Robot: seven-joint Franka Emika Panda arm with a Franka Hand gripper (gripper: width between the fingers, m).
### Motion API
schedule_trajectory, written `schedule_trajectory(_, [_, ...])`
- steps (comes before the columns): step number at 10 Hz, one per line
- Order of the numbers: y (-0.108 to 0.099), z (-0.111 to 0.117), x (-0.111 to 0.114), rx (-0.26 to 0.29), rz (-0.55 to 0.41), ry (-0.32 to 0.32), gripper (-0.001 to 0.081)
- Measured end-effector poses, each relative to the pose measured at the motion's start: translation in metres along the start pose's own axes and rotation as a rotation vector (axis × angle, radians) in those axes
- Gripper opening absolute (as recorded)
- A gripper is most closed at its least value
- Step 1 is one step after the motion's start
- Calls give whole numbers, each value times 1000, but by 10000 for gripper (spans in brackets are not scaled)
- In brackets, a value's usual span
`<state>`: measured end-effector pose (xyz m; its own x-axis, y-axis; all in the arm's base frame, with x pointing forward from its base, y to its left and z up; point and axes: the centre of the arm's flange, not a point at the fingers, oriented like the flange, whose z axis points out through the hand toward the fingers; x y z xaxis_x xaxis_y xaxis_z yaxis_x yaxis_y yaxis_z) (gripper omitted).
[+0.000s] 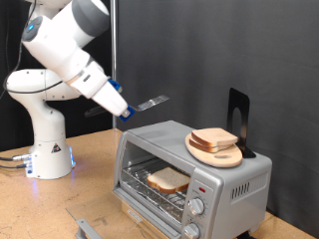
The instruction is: Make a piece of toast with the oven
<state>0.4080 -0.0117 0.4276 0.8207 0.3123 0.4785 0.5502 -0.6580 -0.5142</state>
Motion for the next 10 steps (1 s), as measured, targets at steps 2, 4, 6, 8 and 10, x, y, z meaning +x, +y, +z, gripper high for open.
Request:
schedule_trajectory(2, [-27,11,12,-10,4,6,269])
schedule_trajectory(4, [-53,22,22,-18,1,-7,269])
schedule_trajectory(6, [-79,36,31,-30,3,-16,269])
schedule_trajectory(8, [-104,53,39,-59,9,-27,269])
schedule_trajectory(10, [-121,76,38,-103,5,-51,269])
